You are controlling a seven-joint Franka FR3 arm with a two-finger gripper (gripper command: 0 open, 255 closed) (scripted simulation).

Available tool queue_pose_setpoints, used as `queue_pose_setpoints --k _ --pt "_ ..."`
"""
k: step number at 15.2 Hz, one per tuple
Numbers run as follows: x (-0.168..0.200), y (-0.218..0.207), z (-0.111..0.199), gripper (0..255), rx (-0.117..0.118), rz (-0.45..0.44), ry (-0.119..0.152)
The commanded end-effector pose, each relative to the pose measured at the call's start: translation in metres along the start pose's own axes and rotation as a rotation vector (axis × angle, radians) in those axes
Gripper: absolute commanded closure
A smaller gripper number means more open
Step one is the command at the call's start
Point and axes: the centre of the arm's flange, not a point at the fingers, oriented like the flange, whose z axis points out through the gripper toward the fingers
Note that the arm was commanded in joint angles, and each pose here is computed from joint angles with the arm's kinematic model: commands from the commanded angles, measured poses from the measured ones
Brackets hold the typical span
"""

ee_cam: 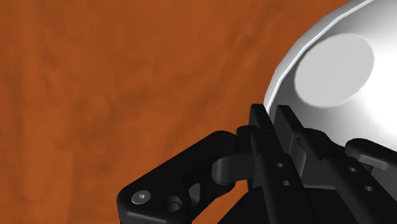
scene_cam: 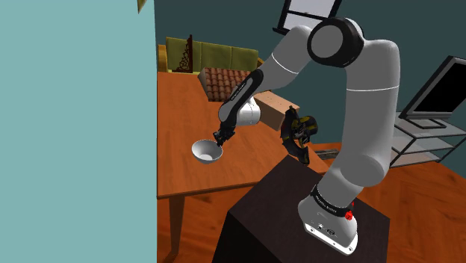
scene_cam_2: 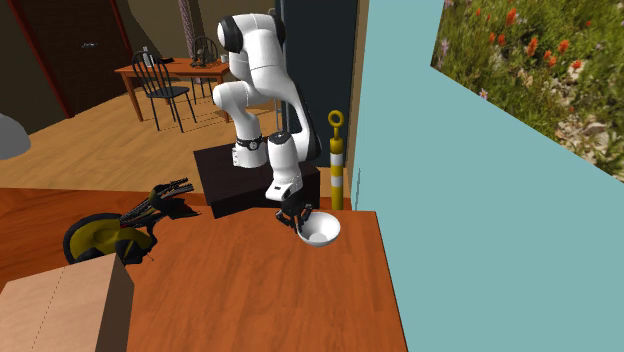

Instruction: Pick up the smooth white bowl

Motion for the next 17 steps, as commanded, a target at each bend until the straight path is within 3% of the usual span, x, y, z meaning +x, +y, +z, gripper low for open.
queue_pose_setpoints --k 1,17 --pt "0.0 0.0 0.0 255 0.0 -0.001 -0.001" --pt "0.01 -0.008 -0.073 255 0.0 -0.001 -0.001"
